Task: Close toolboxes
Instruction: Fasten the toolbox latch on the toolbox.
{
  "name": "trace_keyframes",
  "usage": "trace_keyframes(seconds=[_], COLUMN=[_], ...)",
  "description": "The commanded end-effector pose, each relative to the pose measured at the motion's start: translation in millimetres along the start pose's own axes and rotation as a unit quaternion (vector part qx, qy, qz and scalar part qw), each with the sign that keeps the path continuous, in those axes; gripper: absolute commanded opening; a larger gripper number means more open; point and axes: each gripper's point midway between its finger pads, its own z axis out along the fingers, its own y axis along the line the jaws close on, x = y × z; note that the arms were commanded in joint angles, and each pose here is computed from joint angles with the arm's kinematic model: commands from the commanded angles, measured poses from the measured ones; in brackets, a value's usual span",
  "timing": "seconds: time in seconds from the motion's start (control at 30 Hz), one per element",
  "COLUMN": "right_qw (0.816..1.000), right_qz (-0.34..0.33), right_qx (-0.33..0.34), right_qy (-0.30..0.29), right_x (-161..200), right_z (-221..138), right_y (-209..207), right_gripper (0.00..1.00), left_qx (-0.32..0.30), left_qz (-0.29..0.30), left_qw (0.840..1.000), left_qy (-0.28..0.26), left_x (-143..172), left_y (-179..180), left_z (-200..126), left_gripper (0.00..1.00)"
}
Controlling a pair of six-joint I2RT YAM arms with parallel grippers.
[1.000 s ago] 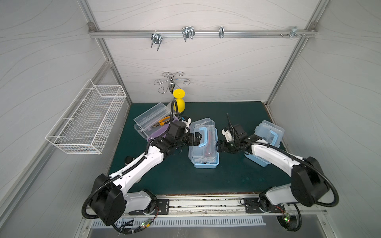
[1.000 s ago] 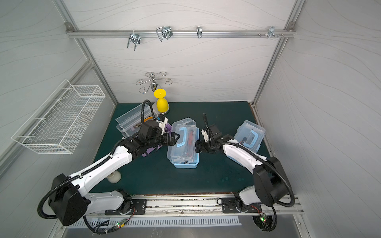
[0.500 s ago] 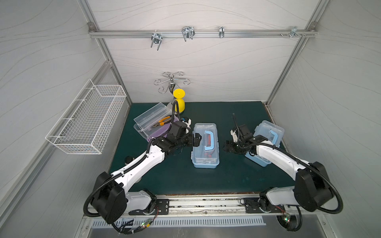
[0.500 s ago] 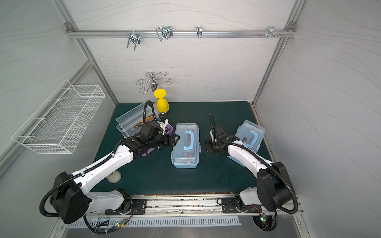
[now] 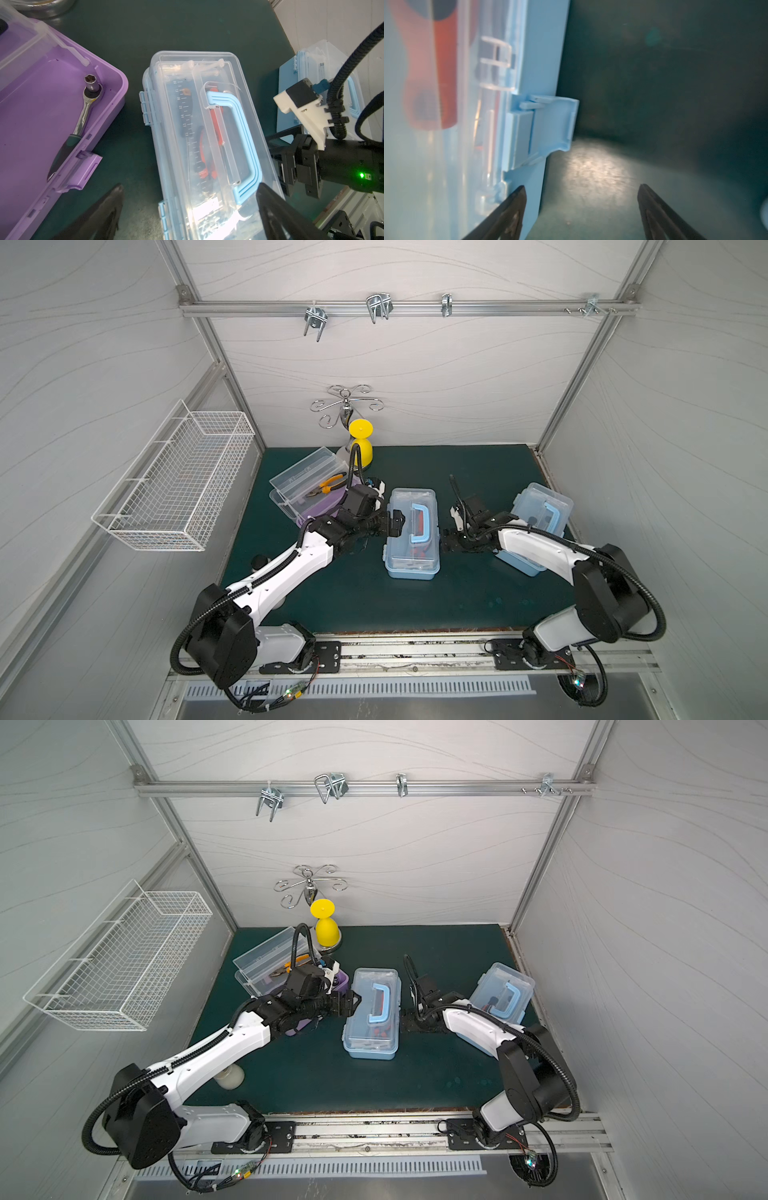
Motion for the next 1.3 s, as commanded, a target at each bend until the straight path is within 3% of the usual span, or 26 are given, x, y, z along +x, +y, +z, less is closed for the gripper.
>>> trace_keyframes(seconds=[0.0, 0.2, 0.7, 1.27], right_qw=[0.997, 0.993, 0.994, 0.982], right_qz=[-0.029, -0.039, -0.042, -0.026], right_qx=[-0.065, -0.108, -0.039, 0.024], right_qy=[-0.018, -0.020, -0.096, -0.187], right_x=[-10.0, -4.7, 11.5, -6.6], right_z=[-0.4, 3.7, 36.4, 68.4], right_y=[39.8, 62.7, 35.4, 27.3], right_gripper=[0.85, 0.85, 0.85, 0.84], left_qx=[-0.014, -0.026, -0.080, -0.103], left_qz=[0.009, 0.021, 0.046, 0.058], left_qw=[1.000, 0.999, 0.995, 0.990], left_qy=[-0.022, -0.021, 0.035, 0.077], left_x=[-20.3, -25.7, -7.4, 21.4], left_y=[-1.1, 0.1, 15.4, 21.7], left_z=[-6.2, -5.2, 35.3, 55.2], left_gripper=[0.99, 0.99, 0.99, 0.98])
